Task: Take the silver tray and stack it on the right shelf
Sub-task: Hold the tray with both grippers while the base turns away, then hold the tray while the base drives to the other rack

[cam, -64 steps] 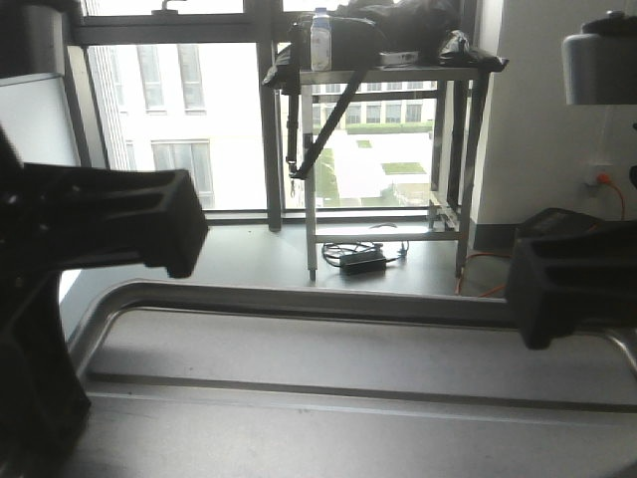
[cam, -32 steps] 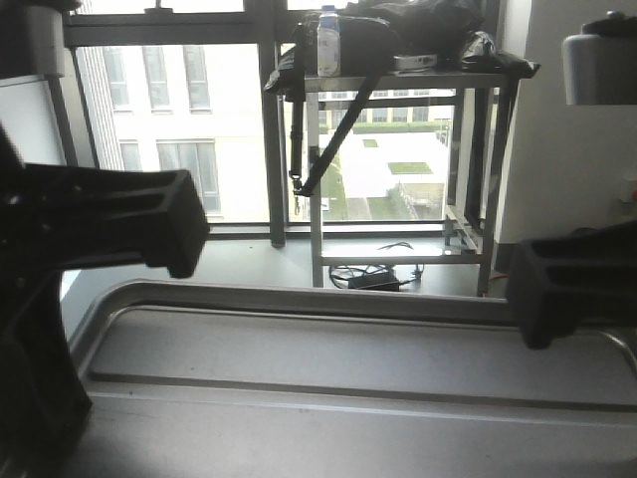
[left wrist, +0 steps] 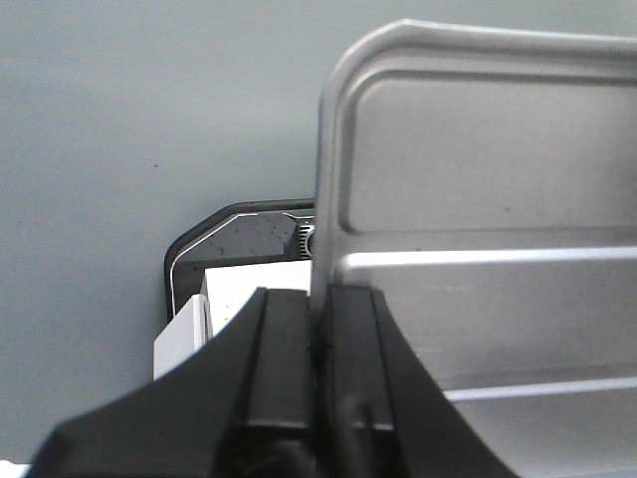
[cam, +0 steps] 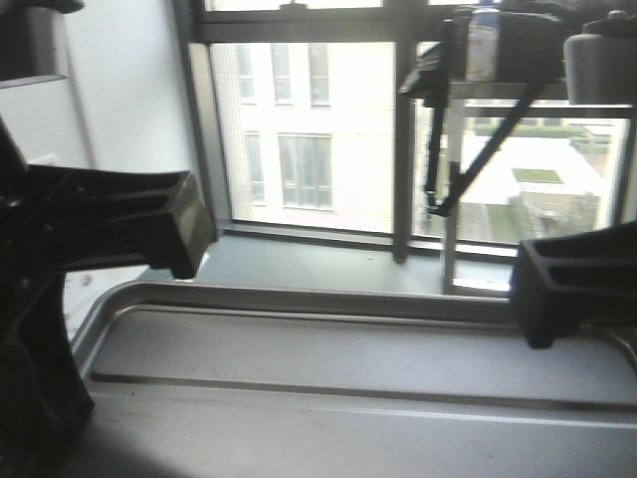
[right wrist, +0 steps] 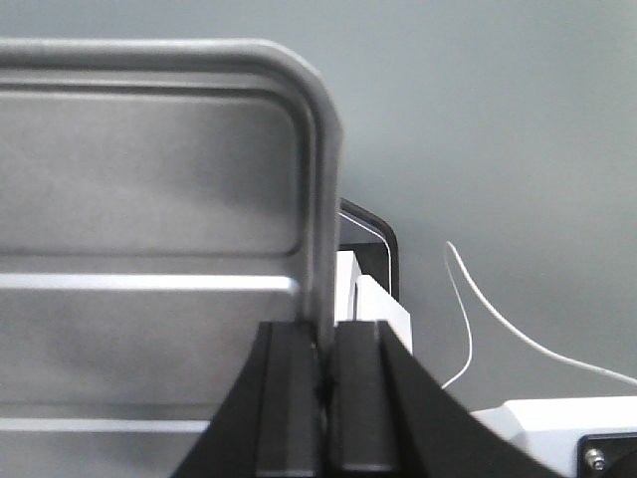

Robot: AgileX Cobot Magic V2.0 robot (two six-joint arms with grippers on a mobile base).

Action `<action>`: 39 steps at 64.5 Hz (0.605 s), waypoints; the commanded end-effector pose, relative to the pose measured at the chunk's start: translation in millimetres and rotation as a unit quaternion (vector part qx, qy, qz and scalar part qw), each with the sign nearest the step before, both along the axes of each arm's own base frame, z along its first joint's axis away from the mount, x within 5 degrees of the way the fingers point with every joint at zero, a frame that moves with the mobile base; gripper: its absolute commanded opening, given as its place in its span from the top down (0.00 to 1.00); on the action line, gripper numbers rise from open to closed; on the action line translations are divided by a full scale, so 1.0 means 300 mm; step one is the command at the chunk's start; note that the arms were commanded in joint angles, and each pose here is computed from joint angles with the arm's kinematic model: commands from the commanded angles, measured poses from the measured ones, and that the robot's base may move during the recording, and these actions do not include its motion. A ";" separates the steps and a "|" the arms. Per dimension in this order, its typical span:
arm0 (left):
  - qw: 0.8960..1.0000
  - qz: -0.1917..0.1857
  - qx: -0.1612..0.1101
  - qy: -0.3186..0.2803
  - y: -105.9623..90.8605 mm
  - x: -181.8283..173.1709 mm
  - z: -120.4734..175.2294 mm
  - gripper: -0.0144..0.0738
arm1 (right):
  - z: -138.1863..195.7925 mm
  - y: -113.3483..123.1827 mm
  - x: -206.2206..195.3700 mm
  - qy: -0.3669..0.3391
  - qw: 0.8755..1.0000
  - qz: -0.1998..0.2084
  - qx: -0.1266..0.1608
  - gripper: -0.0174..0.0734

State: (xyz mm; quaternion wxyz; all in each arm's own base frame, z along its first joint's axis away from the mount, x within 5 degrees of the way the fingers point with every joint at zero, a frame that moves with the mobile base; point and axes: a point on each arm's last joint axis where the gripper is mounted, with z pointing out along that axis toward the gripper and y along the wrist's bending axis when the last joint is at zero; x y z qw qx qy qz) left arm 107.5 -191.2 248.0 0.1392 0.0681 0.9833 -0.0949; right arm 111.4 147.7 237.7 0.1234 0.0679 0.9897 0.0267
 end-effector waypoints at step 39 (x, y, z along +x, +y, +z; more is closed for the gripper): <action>0.998 0.004 0.067 -0.021 0.052 0.011 0.023 0.94 | 0.020 -0.083 -0.011 0.016 0.993 -0.020 -0.118 0.74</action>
